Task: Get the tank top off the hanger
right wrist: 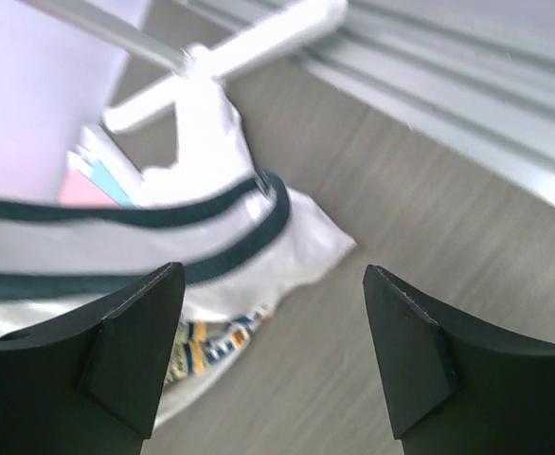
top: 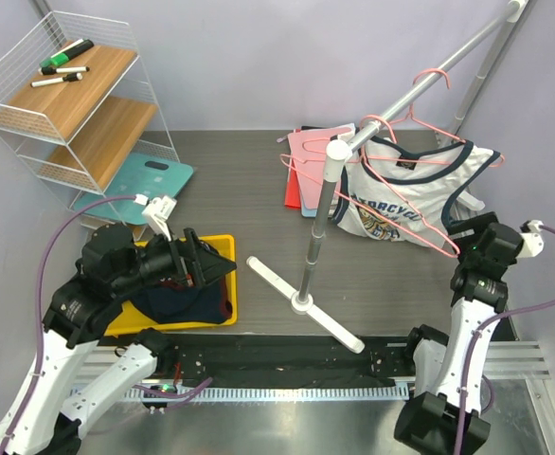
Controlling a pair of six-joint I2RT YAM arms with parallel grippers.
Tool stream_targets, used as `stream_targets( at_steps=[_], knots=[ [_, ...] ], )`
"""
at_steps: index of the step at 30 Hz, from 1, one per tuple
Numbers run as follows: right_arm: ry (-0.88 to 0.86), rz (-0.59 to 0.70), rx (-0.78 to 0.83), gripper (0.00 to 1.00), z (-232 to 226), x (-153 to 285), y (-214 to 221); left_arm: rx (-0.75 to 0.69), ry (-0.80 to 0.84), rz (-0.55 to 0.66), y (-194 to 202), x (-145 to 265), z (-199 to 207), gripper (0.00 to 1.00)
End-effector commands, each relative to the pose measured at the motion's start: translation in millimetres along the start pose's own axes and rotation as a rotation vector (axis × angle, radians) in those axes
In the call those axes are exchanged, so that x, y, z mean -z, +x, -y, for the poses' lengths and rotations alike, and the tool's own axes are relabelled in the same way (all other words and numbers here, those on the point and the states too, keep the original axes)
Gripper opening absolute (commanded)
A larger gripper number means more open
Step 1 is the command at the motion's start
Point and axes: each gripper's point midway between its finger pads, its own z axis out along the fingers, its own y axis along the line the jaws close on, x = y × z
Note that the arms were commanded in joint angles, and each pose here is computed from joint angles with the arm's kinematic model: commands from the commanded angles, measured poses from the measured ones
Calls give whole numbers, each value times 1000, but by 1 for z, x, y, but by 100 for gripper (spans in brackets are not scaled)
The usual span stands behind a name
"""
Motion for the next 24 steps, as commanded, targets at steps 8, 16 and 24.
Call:
stream_targets(
  at_steps=[8,16,24],
  knots=[
    [-467,330,168,84,-112,67,-115,-84,4,38,-23,17,18,93],
    [-722,500,345,84,-172,127,-151,-81,42,24,-30,10,28,93],
    [-1020,512,607,82,-227,150,-151,-102,11,19,-38,-4,20,93]
  ],
)
